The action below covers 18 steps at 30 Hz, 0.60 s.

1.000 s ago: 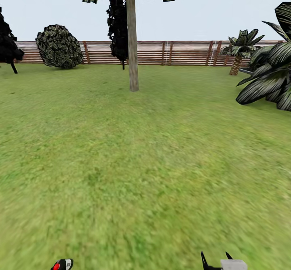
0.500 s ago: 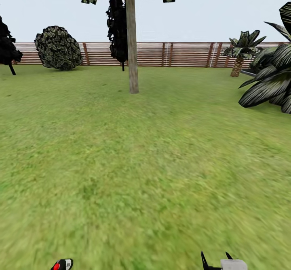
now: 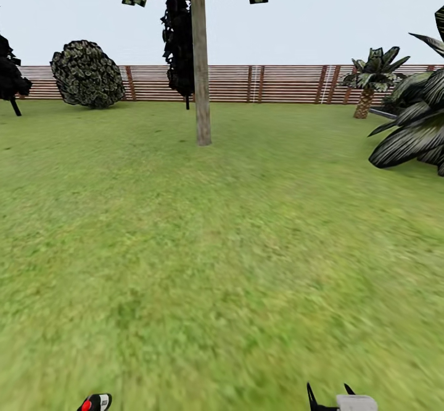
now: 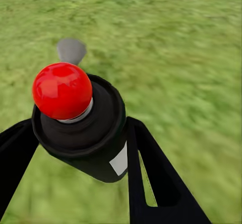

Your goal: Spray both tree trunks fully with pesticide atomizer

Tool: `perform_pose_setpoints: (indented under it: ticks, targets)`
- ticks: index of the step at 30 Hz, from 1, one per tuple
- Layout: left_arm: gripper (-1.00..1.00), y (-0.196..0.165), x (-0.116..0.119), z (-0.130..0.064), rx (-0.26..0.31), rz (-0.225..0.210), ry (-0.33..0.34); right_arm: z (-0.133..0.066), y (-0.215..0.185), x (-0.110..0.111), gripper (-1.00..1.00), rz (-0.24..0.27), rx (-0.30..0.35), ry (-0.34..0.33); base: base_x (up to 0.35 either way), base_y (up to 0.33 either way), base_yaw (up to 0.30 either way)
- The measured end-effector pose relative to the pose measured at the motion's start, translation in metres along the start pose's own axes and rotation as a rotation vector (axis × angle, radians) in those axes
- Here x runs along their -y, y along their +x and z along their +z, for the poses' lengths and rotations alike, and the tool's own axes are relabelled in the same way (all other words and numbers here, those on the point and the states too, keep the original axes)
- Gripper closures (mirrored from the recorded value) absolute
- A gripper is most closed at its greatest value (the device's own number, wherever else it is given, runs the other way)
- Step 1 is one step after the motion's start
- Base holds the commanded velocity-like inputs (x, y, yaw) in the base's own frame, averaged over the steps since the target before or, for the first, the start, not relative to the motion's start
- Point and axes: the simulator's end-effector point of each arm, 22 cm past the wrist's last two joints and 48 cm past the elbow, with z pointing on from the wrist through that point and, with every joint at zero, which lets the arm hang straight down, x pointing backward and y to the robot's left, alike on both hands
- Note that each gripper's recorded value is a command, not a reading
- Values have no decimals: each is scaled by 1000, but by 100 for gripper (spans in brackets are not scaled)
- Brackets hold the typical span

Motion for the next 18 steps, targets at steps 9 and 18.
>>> perform_pose_setpoints:
  ticks: [9, 18]
  targets:
    - [100, 0, 0, 0, 0, 0, 0, 0, 0, 0, -100, 0, 0, 0, 336, 0, 0]
    - [100, 0, 0, 0, 0, 0, 0, 0, 0, 0, -100, 0, 0, 0, 336, 0, 0]
